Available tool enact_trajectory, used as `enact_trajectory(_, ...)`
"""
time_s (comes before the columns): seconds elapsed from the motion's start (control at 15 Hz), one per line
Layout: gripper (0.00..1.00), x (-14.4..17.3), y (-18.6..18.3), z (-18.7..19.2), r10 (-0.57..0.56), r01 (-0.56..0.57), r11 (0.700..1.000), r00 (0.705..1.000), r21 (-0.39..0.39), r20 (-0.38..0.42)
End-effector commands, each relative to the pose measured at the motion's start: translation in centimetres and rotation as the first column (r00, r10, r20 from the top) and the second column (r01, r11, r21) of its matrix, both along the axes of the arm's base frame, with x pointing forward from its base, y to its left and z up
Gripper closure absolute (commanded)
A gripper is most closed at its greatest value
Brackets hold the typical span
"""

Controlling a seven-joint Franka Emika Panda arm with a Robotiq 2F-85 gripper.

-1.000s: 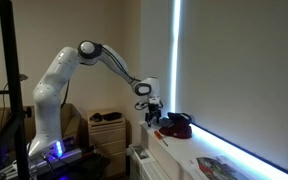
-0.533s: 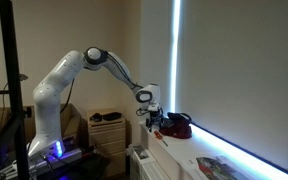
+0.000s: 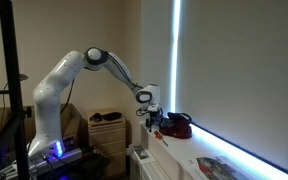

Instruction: Move the screwdriver from the window sill to the black bowl

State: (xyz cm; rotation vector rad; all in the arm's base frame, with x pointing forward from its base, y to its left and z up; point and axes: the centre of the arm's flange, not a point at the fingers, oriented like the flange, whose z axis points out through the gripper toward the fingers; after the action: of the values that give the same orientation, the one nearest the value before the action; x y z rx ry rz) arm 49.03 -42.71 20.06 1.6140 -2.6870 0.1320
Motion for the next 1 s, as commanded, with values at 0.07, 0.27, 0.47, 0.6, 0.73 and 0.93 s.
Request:
enact_trajectory(0.07, 0.0, 1.8, 1.0, -2.2, 0.008, -0.008, 1.0, 1.0, 0.002, 0.03)
enact_trajectory(0.27, 0.0, 3.1, 1.6, -2.7, 0.029, -0.028, 0.999, 0.999, -0.018, 0.045)
enact_trajectory(0.47, 0.01, 3.6, 1.8, -3.1, 0.033, -0.03, 0.998, 0.998, -0.051, 0.057)
enact_trajectory(0.6, 0.0, 3.1, 2.1, -2.8, 0.045, -0.044, 0.998, 0.998, -0.034, 0.033)
enact_trajectory(0.73, 0.0, 3.1, 2.1, -2.8, 0.044, -0.043, 0.998, 0.998, -0.034, 0.033)
enact_trajectory(0.93, 0.0, 2.1, 1.3, -2.8, 0.005, -0.005, 0.998, 1.0, -0.065, 0.005)
